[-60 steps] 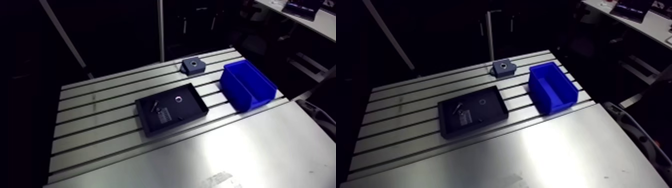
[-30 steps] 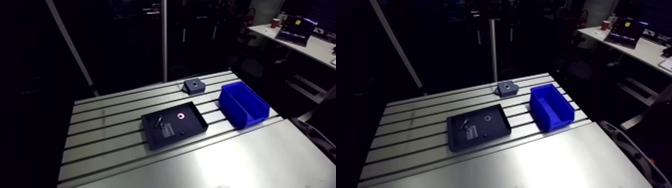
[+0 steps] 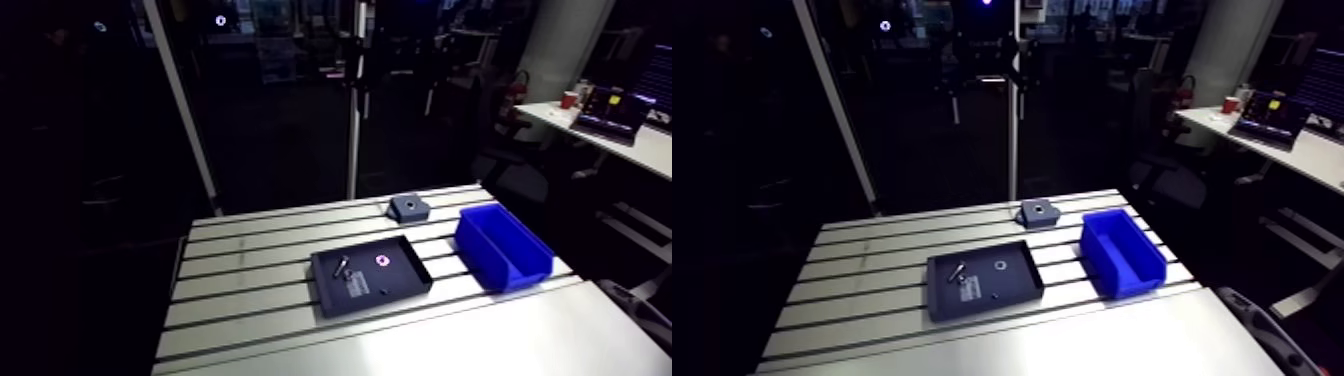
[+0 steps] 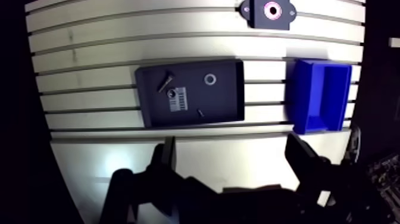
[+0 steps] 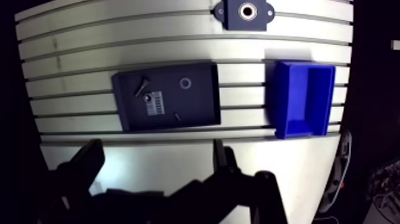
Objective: Pick up the bearing and press it into the housing until flush.
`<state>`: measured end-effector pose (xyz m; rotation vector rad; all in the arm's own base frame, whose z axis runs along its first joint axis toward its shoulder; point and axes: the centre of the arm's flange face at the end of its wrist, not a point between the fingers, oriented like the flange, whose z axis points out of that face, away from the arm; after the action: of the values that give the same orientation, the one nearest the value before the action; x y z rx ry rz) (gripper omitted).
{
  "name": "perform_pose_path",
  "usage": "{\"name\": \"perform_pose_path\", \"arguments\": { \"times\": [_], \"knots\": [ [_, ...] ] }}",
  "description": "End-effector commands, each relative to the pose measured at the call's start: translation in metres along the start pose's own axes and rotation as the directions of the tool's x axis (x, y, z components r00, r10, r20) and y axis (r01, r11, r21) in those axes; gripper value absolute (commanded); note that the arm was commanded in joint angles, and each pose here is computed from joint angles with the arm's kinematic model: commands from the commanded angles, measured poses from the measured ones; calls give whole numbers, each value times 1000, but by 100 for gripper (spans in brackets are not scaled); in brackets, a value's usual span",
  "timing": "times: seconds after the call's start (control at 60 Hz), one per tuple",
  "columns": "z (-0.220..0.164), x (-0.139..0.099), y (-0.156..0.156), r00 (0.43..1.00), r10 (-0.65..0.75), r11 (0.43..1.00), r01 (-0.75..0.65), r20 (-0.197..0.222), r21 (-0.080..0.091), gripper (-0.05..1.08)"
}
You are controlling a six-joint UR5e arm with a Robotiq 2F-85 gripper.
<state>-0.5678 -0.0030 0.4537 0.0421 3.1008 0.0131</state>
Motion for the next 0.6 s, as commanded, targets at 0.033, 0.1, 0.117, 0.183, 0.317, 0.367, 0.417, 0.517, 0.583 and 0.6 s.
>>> {"name": "perform_pose_path", "arguments": {
  "times": [0.033,0.1,0.117,0.183,0.317,0.367,0.417,0.517,0.583,0.6],
  "knots": [
    [-3,-20,-29,999,36,999,-36,-13,-9,0],
    [0,-19,-30,999,41,999,-41,-28,-12,0],
    [3,-19,-30,999,40,999,-40,-29,-11,0],
    [6,-20,-31,999,41,999,-41,-29,-9,1],
    [2,-15,-31,997,39,999,-41,-73,-18,1],
    [-1,-10,-29,995,34,999,-37,-91,-28,1],
    [-5,-9,-27,994,34,998,-38,-100,-40,1],
    [-6,-8,-27,994,35,998,-40,-102,-42,1],
    [-4,-8,-28,995,40,998,-43,-96,-38,1],
    [-4,-8,-28,995,40,998,-43,-96,-38,1]
  ]
}}
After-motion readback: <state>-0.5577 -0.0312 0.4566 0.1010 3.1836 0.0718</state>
